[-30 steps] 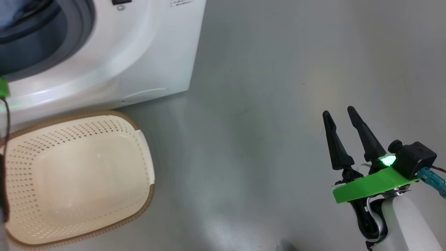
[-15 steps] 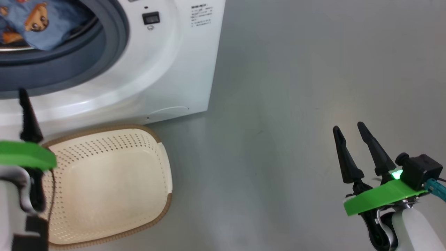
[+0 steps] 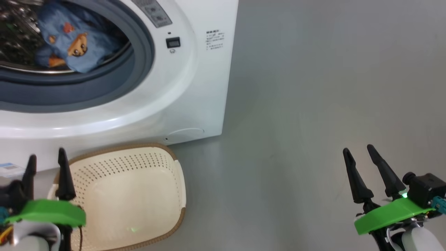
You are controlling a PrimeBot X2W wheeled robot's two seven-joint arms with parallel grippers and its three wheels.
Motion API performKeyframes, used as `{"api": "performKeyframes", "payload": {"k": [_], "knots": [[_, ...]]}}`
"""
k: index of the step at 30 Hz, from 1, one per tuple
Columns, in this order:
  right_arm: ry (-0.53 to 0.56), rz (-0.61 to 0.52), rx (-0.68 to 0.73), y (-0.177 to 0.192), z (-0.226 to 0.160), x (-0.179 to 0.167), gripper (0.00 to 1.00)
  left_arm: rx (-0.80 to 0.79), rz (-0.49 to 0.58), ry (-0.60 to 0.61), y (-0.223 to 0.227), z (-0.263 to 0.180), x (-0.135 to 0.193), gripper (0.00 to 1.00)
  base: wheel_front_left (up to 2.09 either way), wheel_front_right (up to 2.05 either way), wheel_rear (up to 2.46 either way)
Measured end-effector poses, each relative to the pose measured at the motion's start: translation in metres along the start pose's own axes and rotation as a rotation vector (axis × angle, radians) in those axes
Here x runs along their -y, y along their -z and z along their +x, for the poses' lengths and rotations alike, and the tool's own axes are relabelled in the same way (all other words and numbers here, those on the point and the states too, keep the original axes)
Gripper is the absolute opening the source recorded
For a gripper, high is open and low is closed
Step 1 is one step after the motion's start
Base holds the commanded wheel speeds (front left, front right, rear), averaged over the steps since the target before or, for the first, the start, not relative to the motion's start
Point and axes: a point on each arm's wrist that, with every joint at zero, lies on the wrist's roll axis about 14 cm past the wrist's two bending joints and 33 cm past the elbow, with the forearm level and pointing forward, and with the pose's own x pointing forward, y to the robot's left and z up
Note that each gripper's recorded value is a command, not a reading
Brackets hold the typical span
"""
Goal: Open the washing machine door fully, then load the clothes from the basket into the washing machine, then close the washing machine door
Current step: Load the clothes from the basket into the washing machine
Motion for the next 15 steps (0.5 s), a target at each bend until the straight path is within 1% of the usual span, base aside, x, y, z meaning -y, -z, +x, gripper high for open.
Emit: {"api": "performKeyframes", "payload": {"k": [5,15], "knots": [[0.002,-0.003,0.005,-0.004,-0.015,0.002,1.0,0.001,0.004,0.003,-0.002,-0.029,0.002,1.0,0.0,0.0,0.0],[0.008,-0.009,0.008,-0.006,-0.051,0.008,1.0,0.024,0.026,-0.024,-0.013,-0.087,-0.008,1.0,0.0,0.0,0.0]]}}
